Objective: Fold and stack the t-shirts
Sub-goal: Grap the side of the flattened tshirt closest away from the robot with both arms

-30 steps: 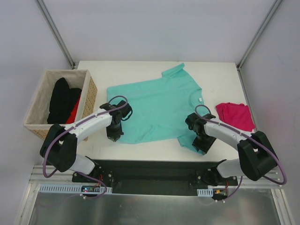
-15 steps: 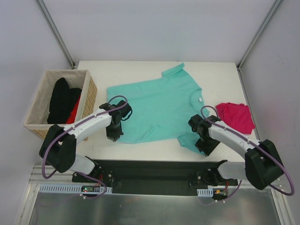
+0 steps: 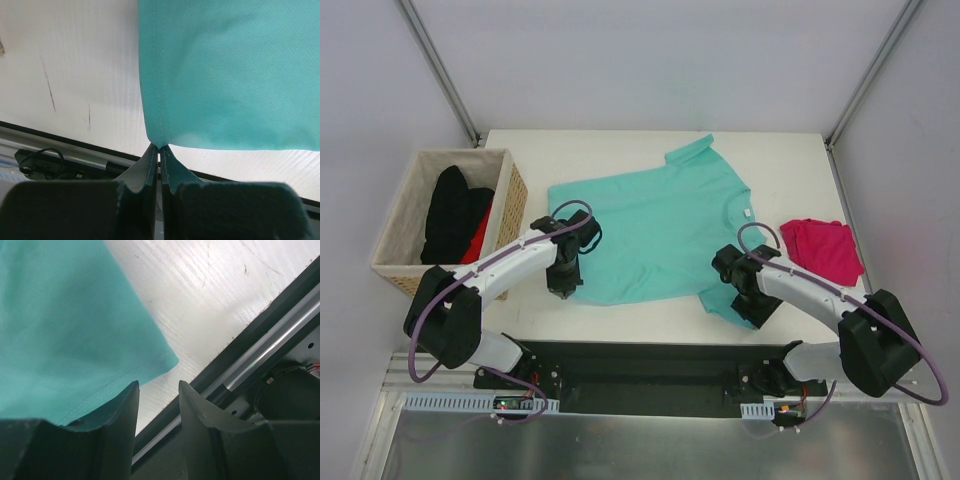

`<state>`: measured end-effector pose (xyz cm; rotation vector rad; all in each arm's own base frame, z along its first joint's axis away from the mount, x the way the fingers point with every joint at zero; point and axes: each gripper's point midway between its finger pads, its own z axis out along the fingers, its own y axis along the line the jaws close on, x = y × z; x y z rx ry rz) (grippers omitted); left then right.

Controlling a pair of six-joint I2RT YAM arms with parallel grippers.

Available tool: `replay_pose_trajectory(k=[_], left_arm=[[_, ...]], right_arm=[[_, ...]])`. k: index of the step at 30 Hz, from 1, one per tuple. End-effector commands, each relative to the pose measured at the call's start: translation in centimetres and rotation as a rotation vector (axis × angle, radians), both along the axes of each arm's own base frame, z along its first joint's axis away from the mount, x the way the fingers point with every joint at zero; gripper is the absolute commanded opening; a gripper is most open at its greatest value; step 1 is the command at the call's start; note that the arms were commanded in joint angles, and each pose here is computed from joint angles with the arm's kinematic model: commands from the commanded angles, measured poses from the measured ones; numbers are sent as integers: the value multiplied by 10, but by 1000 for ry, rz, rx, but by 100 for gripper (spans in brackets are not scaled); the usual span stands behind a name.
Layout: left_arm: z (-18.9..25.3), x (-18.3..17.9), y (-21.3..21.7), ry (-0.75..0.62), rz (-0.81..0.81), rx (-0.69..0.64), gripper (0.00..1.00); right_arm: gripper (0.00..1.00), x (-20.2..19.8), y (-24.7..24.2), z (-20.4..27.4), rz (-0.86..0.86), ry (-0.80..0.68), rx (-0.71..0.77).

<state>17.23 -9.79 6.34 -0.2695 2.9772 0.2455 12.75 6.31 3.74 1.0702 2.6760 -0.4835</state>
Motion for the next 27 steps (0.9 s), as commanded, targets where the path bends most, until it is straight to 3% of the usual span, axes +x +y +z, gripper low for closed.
replay_pose_trajectory(k=[1,11,20,27], left_arm=[[13,1,0,2,-23,-11,0],[22,2,9,10,-62,13,0],[25,1,9,11,-66,-2,0],[27,-4,13,10,-60,1,0]], right_arm=[[41,9,-11,9,-45,-81,-97],[40,-6,-23,10,-143,-162,-154],[41,-18,-28,16,-108,-138,-241],[41,-6,-9,15,-35,-136,-259]])
